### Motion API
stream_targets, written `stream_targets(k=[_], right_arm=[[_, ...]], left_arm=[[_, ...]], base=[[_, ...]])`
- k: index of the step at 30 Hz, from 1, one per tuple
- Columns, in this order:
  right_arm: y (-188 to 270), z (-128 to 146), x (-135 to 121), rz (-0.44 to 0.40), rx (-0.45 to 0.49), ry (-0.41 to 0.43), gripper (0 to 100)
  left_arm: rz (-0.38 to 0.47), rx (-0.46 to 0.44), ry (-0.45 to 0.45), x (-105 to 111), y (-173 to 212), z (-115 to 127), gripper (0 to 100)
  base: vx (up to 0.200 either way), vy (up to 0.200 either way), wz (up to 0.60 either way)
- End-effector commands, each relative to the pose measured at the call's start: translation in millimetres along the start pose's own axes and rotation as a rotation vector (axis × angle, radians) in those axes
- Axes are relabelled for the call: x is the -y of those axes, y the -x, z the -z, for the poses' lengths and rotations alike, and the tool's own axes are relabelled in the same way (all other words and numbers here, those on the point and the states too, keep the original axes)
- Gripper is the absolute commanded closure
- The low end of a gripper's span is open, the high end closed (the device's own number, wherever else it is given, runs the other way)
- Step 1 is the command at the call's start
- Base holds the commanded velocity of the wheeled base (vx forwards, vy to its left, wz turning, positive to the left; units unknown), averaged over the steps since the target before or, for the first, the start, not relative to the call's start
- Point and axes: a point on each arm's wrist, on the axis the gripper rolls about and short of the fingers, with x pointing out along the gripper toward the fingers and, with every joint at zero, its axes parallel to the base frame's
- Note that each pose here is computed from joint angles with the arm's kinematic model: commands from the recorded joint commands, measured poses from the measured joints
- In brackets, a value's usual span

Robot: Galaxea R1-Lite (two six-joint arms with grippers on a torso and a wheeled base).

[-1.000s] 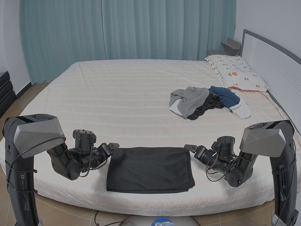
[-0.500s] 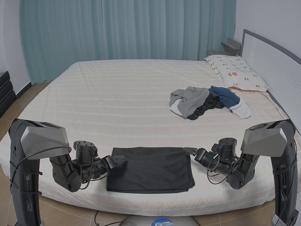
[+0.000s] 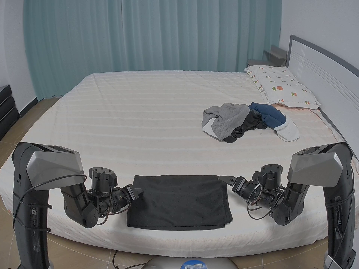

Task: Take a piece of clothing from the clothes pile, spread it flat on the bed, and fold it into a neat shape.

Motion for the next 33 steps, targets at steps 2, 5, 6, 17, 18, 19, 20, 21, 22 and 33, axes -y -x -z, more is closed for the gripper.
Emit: stream_targets(k=[2,5,6,17,18,19,20,21,22,33], right_arm=[[0.2,0.0,-0.3,-0.001,0.0,0.0,0],[0.0,0.3,0.2,0.0,-0.001,0.0,0],[0.0,0.4,0.3,0.002,-0.002,0.0,0],[0.0,0.7,0.6,0.005,-0.005,-0.003,0],[-0.1,1.0,1.1,0.006,-0.006,-0.003,0],[-0.2,1.5,0.7,0.005,-0.007,-0.002,0],[-0.1,1.0,1.1,0.006,-0.006,-0.003,0],[-0.1,1.0,1.1,0.006,-0.006,-0.003,0],[-0.1,1.0,1.1,0.006,-0.006,-0.003,0],[0.4,0.5,0.3,0.004,-0.004,-0.002,0]], left_arm=[[-0.007,0.0,0.003,-1.2,0.6,0.7,100],[-0.015,0.005,0.003,-1.3,1.7,0.8,100],[-0.017,0.007,0.003,-1.4,1.7,0.7,100],[-0.062,0.028,-0.004,2.5,-0.4,0.4,100],[-0.063,0.027,-0.004,2.4,-0.4,0.5,100],[-0.075,0.013,-0.002,1.6,-1.1,1.2,100],[-0.08,0.008,-0.001,1.1,-1.1,1.8,100],[-0.079,0.009,-0.001,1.3,-1.3,1.5,100],[-0.081,0.01,-0.001,1.4,-1.5,1.3,100],[-0.098,0.03,0.003,-0.1,-1.5,-1.0,100]], base=[[0.0,0.0,0.0],[0.0,0.0,0.0],[0.0,0.0,0.0],[0.0,0.0,0.0],[0.0,0.0,0.0],[0.0,0.0,0.0],[0.0,0.0,0.0],[0.0,0.0,0.0],[0.0,0.0,0.0],[0.0,0.127,0.0]])
